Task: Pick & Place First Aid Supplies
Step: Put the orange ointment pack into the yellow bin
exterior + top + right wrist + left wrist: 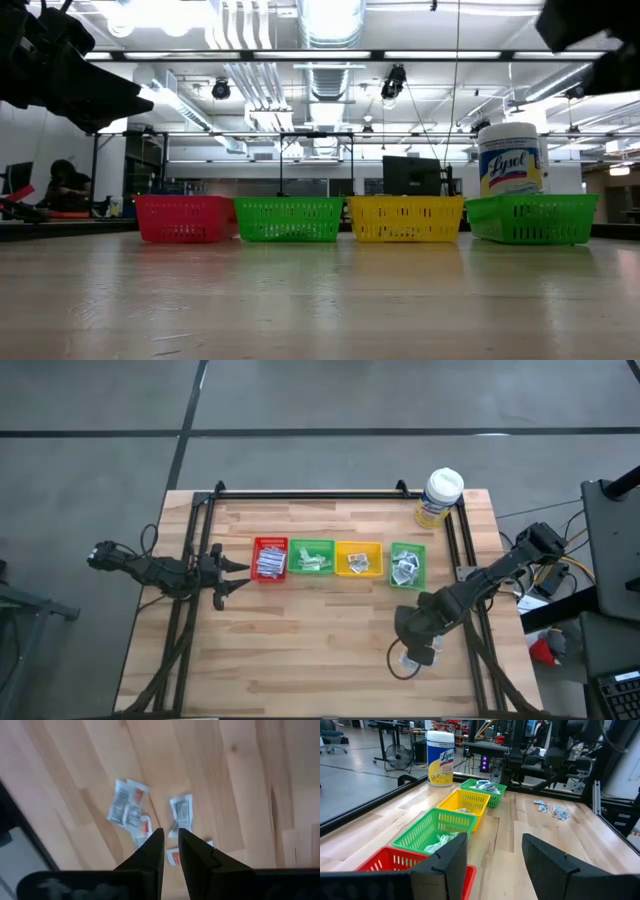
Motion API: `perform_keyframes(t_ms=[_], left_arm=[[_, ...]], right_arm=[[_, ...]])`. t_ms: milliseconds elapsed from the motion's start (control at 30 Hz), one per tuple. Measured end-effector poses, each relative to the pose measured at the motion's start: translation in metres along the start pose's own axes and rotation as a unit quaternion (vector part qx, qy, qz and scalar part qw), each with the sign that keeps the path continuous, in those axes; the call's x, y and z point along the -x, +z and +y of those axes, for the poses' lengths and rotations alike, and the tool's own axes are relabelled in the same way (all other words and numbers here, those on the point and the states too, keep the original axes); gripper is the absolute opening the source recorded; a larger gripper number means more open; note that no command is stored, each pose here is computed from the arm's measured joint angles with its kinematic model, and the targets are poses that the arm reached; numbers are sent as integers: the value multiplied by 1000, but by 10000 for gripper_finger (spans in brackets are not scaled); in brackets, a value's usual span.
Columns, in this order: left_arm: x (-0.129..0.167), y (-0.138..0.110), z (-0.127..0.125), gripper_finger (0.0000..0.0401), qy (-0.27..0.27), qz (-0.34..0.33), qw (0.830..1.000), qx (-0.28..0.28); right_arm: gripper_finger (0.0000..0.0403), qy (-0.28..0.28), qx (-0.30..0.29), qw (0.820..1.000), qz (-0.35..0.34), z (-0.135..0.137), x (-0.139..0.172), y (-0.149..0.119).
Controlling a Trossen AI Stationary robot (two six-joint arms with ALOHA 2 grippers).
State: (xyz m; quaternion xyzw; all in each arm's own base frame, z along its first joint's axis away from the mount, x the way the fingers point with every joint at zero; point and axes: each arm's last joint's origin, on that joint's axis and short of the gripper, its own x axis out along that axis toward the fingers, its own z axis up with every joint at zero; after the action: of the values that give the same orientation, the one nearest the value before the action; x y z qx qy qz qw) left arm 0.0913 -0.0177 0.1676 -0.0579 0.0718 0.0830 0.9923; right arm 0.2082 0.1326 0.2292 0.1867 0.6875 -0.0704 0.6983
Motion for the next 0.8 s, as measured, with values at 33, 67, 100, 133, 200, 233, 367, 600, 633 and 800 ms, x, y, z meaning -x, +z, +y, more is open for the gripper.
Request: perform_keyframes(t_ms=[33,67,100,133,200,233,367,600,633,800], left_arm=[[0,0,0,188,0,0,1000,0],[0,0,0,188,0,0,1000,0],[0,0,0,188,0,0,1000,0],[0,0,0,188,0,0,1000,0],[0,0,0,188,0,0,1000,0],[0,0,0,188,0,0,1000,0],[0,0,0,188,0,0,1000,0],[0,0,0,188,0,0,1000,0],[0,0,0,188,0,0,1000,0],[0,0,0,188,0,0,1000,0]], right_arm=[[54,-3,-2,1000,4,-1,-3,-2],[54,-6,-3,1000,8,-2,-6,-3],[54,-9,-4,1000,10,-3,-8,-5],[54,-12,-6,1000,12,-4,-10,-5],[55,-15,-6,1000,14,-6,-13,-6],[56,-15,-5,1000,14,-6,-14,-6],[79,-12,-4,1000,11,-7,-18,-6],[128,16,4,1000,-10,-7,-32,-4],[132,14,4,1000,-8,-8,-35,-5],[135,-2,-4,1000,3,-16,-45,-9]])
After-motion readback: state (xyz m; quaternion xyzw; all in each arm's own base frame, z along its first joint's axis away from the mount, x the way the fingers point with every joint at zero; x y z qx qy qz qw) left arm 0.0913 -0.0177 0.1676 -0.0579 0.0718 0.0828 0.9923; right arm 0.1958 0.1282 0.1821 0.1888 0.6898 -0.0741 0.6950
